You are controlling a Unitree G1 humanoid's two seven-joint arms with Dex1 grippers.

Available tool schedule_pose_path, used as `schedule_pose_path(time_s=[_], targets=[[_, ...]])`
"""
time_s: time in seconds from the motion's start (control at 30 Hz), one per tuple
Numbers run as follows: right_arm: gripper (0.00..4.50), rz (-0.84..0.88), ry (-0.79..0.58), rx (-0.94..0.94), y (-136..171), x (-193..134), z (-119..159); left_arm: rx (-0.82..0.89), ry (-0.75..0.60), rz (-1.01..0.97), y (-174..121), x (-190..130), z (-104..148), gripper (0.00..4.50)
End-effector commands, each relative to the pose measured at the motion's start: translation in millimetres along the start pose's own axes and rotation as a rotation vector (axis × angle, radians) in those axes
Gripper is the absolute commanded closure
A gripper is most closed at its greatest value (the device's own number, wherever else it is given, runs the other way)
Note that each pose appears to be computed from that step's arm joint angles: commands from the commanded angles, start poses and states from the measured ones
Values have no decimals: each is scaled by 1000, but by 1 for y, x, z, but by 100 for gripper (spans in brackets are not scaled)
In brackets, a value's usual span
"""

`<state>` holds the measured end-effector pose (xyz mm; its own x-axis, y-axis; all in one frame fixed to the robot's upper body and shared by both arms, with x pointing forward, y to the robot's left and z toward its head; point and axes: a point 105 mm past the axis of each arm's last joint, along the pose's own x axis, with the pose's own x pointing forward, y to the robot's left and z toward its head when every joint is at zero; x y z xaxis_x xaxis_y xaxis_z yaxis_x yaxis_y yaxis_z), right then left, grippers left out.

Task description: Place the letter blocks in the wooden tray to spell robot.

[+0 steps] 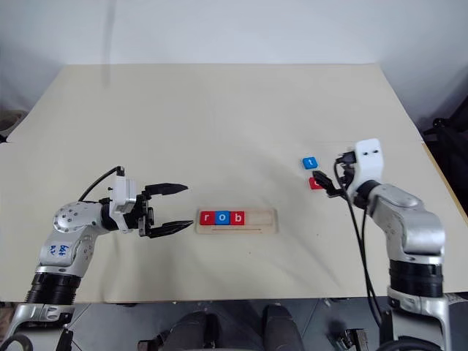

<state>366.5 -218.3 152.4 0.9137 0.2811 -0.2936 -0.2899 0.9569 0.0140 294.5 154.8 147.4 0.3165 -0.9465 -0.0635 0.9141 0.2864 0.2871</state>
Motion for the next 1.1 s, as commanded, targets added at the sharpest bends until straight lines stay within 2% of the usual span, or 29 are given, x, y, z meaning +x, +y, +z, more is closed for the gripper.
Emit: schedule_pose_path(time_s=[0.03,0.67,1.07,1.1], targets=[[2,-55,-13,-4,-7,1,7,27,-14,10,-3,-2,8,0],[2,-68,11,21,1,3,10,20,-21,4,-3,-1,8,0],[2,-119,70,53,20,7,-18,20,-20,-10,-2,1,8,0],[20,-121,71,59,21,8,-20,21,-21,-10,-2,1,8,0]])
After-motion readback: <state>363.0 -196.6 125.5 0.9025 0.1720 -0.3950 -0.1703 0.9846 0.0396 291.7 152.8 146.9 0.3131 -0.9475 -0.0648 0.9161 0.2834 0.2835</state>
